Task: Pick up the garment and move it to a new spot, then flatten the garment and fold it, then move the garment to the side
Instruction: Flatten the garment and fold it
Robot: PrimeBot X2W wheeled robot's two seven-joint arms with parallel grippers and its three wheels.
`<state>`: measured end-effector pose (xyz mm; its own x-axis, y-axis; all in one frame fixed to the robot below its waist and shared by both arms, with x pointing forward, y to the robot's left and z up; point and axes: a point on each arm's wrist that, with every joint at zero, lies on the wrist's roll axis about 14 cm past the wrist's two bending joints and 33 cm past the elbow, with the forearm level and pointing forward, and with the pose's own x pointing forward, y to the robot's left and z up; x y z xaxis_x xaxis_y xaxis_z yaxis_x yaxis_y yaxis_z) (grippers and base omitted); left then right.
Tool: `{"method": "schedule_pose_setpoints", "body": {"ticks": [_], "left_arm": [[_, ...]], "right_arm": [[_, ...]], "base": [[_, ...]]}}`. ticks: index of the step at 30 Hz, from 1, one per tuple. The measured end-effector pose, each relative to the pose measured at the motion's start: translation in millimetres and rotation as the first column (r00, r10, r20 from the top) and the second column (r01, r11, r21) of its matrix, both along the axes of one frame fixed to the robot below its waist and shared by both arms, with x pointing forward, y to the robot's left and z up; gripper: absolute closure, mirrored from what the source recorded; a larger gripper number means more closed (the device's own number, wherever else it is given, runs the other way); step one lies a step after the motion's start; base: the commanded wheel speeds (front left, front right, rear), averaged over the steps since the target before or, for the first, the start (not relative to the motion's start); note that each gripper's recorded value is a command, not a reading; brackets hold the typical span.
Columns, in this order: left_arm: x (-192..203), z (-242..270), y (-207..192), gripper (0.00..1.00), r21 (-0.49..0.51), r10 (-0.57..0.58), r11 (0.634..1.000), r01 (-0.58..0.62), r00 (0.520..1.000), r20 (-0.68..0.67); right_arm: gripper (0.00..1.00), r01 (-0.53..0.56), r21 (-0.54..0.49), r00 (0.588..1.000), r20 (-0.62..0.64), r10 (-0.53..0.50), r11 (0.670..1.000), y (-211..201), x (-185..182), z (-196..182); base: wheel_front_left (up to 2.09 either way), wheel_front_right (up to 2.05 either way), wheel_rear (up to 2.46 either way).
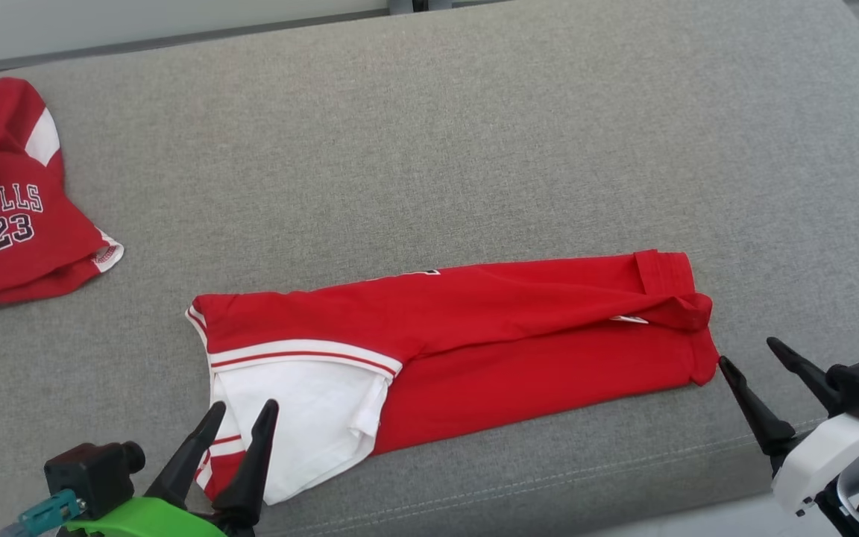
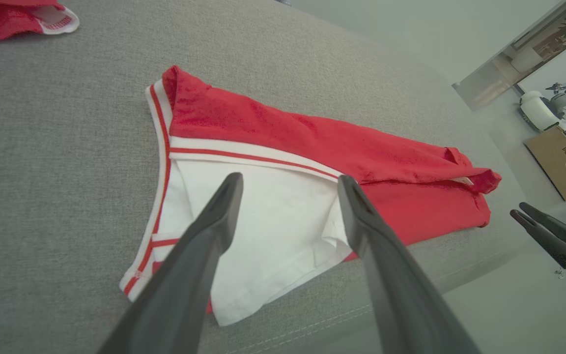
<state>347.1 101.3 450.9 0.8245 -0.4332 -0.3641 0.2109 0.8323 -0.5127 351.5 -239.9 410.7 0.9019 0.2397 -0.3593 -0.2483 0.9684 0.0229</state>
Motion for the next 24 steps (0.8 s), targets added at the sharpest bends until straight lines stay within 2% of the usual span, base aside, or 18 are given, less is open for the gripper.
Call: {"method": "schedule_pose_setpoints", "body": {"ticks": [12, 18, 24], "left_arm": [[20.8, 54.7, -25.9, 0.0, -0.039, 0.02, 0.999, -0.011, 0.967, 0.253], [25.6, 67.1, -19.2, 0.0, -0.068, 0.097, 0.995, -0.08, 0.947, 0.308], [23.6, 69.4, -4.0, 0.0, -0.077, 0.162, 0.987, -0.145, 0.933, 0.322]], "right_arm": [[0.0, 0.062, 0.008, 0.981, 0.186, -0.063, 0.998, -17.7, 14.5, 66.3], [0.0, 0.1, 0.017, 0.977, 0.19, -0.101, 0.995, -21.1, 29.3, 75.6], [0.0, 0.148, 0.089, 0.973, 0.162, -0.161, 0.985, -12.4, 53.8, 76.3]], "base": [[0.0, 0.0, 0.0], [0.0, 0.0, 0.0], [0.0, 0.0, 0.0]]}}
